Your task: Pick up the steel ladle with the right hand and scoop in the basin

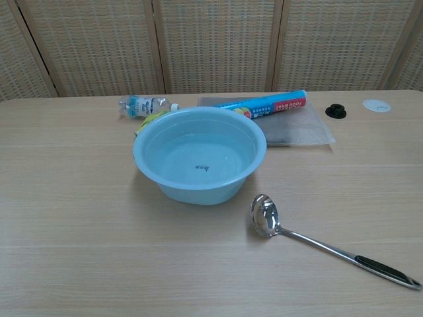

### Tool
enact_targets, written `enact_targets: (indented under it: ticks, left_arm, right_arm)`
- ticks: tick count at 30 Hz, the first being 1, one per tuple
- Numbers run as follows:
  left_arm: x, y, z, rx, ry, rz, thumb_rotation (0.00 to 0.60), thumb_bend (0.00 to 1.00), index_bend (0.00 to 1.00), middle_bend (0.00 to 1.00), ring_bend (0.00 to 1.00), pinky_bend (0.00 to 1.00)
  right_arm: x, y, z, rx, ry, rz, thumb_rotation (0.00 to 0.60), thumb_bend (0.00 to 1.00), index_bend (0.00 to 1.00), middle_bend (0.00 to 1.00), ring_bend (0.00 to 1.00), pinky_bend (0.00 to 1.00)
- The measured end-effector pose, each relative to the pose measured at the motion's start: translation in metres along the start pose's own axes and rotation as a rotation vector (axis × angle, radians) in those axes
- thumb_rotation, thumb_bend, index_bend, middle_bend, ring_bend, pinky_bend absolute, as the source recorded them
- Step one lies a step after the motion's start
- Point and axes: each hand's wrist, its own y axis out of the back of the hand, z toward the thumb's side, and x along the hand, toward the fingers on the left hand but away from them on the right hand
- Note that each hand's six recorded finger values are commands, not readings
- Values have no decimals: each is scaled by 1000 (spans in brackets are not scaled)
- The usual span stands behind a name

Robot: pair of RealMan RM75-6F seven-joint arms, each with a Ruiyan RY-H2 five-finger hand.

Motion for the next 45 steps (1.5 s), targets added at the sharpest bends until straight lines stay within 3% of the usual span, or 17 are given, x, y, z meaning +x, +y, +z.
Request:
enact_targets:
  ticks: [8,9,10,11,12,13,15,16,20,24,27,34,45]
  left_arm:
    - [2,-1,-2,3,10,0,600,0,0,0,0,0]
    - [3,-1,-3,3,15,0,600,0,0,0,0,0]
    - [3,-1,-3,3,18,-1,600,0,0,0,0,0]
    - [4,-2,-4,3,21,-2,600,0,0,0,0,0]
    - [5,-3,-4,5,22,-4,600,0,0,0,0,0]
    - [6,-3,-3,8,23,-6,600,0,0,0,0,0]
    - [8,-6,-2,16,23,-14,600,0,0,0,0,0]
    - [8,-8,-2,21,23,-18,600,0,0,0,0,0]
    - [12,-13,0,36,31,-32,600,0,0,0,0,0]
    - [14,-18,-1,48,41,-48,600,0,0,0,0,0]
    - [16,-19,-2,50,46,-54,600,0,0,0,0,0]
    - [20,-24,-4,57,57,-67,600,0,0,0,0,0]
    - [21,-26,-4,59,62,-73,600,0,0,0,0,0]
  right_arm:
    - [0,-6,2,6,9,29,600,0,0,1,0,0]
    - [-1,-8,4,6,16,37,600,0,0,34,19,0]
    - [-1,-8,6,5,26,39,600,0,0,138,115,17]
    - [-2,-9,9,5,39,40,600,0,0,241,217,87]
    - [-5,-10,14,10,65,38,600,0,0,424,407,293]
    - [-7,-11,18,20,91,34,600,0,0,600,604,580]
    - [-16,-16,31,64,168,27,600,0,0,787,807,936]
    - [-19,-21,36,90,199,32,600,0,0,856,874,999]
    - [-30,-43,52,171,286,117,600,0,0,949,951,1000]
    - [-38,-76,69,223,339,243,600,0,0,957,962,1000]
    - [-43,-94,74,273,342,298,600,0,0,957,963,1000]
    - [-44,-130,91,369,319,345,600,0,0,957,963,1000]
    - [-39,-166,131,367,384,394,600,0,0,957,963,1000]
